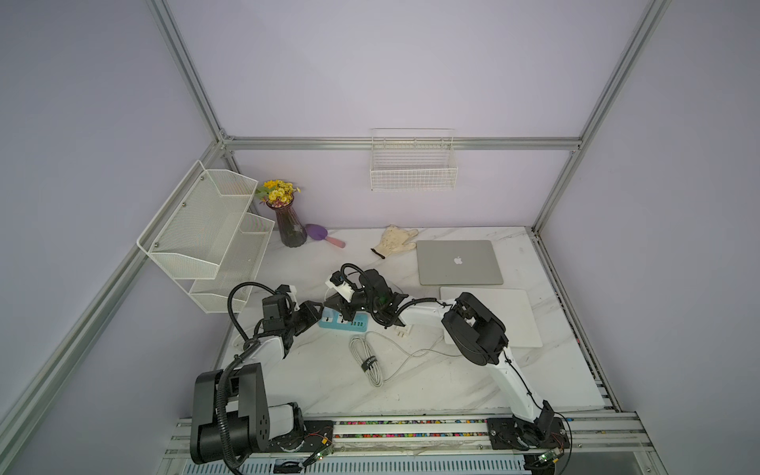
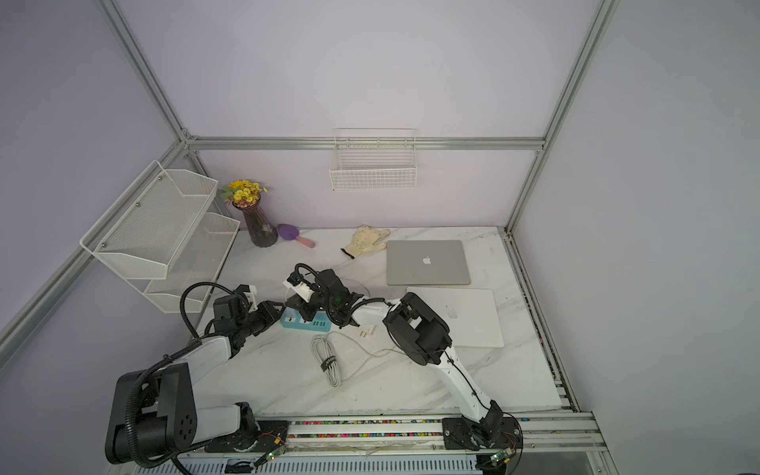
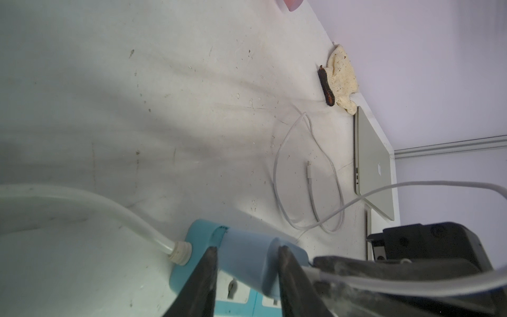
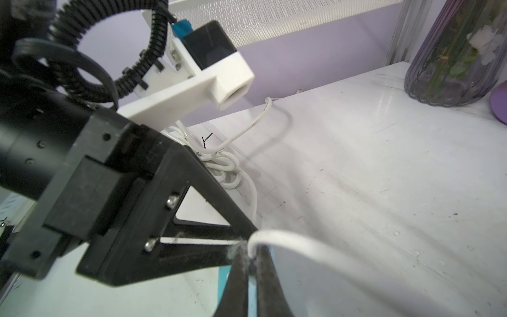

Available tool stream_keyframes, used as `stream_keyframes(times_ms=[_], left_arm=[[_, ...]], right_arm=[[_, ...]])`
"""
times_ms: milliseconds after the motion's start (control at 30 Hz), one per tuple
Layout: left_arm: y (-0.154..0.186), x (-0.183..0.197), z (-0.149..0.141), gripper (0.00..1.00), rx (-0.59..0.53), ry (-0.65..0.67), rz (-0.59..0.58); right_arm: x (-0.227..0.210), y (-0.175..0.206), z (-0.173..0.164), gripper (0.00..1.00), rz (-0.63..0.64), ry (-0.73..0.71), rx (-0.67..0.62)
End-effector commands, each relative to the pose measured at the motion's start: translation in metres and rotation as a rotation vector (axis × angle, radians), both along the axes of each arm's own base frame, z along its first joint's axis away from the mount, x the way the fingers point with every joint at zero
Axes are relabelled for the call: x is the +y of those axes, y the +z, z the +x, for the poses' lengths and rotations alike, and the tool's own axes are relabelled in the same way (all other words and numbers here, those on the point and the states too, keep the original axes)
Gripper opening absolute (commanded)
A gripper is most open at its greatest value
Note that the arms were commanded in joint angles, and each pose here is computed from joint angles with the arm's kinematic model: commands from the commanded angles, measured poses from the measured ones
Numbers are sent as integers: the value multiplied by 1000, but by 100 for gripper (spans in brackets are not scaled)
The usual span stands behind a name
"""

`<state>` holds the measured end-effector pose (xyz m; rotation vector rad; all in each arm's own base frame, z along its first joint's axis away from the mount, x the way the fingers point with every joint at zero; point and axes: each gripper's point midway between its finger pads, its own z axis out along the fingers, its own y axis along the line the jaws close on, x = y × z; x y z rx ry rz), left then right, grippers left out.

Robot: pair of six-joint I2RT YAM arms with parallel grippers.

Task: Unplug the laptop charger
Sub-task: Remove the charging cable from the plug, then place the charging cable at the center of the board.

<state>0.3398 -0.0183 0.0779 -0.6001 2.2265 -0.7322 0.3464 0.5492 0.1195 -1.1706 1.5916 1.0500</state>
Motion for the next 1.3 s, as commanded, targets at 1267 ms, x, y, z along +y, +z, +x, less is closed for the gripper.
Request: stream_keyframes(times_ms=[1267], left_arm=[[-10, 10, -23, 48, 102, 32, 131]], right_arm=[[-144, -59, 180, 0, -160, -594, 744]])
